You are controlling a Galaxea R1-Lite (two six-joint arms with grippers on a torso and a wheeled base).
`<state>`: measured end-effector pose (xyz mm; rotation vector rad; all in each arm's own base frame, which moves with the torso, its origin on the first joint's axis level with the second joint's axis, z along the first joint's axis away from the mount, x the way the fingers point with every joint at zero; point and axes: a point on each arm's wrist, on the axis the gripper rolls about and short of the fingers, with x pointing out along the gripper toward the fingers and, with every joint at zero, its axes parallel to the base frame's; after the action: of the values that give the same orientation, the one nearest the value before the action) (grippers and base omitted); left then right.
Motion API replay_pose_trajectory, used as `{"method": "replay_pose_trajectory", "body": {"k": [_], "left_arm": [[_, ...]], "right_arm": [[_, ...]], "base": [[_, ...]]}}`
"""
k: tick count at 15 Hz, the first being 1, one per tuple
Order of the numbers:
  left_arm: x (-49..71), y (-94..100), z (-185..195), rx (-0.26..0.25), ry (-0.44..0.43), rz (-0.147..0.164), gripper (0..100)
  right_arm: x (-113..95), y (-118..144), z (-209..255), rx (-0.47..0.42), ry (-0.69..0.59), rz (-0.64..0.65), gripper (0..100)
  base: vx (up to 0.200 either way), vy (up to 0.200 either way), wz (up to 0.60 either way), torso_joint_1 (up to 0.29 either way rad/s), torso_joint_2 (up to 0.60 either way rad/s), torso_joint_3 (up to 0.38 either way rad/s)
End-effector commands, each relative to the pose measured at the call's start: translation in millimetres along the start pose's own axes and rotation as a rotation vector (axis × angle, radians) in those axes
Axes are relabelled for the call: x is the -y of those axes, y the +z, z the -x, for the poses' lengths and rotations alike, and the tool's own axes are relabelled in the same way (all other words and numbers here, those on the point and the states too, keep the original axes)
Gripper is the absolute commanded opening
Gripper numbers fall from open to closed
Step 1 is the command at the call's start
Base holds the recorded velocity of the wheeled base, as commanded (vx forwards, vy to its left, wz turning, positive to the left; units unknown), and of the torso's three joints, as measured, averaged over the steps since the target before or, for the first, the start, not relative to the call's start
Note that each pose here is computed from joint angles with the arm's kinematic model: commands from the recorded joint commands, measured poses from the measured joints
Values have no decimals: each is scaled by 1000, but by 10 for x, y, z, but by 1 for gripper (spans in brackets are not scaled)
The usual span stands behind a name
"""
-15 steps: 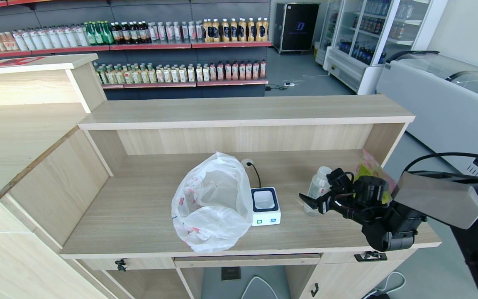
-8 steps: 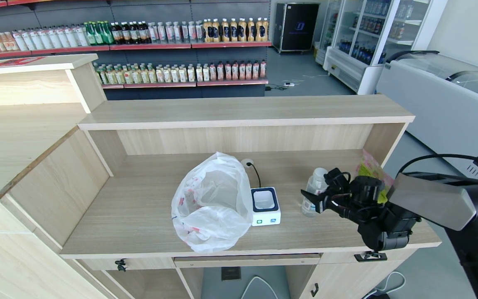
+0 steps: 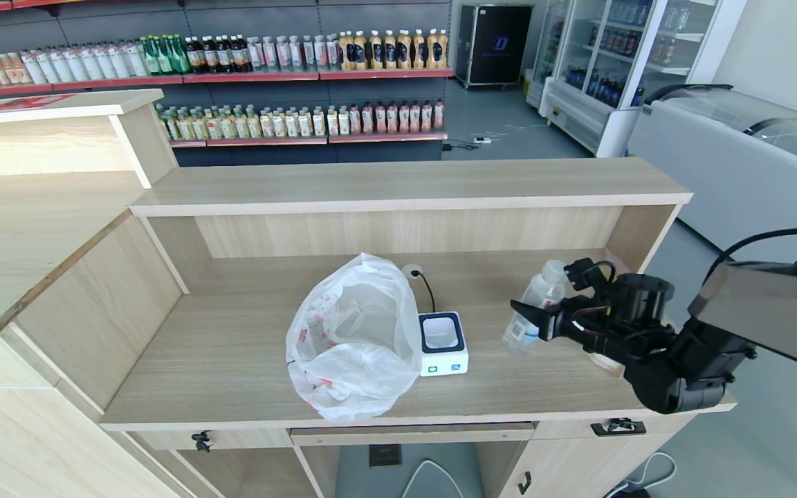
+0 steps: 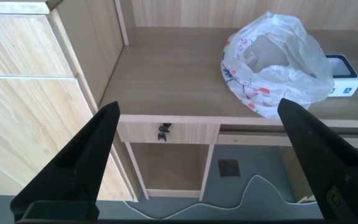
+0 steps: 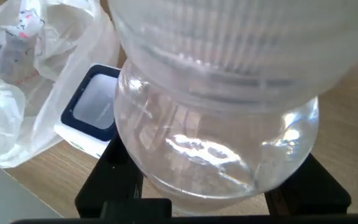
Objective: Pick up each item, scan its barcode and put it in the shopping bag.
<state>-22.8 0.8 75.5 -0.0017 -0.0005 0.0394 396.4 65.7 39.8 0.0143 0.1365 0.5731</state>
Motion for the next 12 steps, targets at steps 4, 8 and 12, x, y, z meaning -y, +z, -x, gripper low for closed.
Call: {"method": "replay_pose_trajectory", "body": {"k": [4,8,12], "left_arm": [[0,0,0,0,1,0,100],[0,0,0,0,1,0,100],[0,0,0,0,1,0,100]], "right_arm": [[-817,1783,1145,198,254,-216,0],[-1445,2248,2078,195,597,-284,0],[-1698,2275,2469,125,738,-317,0]], "base": [[0,0,0,0,0,0],[0,0,0,0,0,0],[0,0,0,0,0,0]]}}
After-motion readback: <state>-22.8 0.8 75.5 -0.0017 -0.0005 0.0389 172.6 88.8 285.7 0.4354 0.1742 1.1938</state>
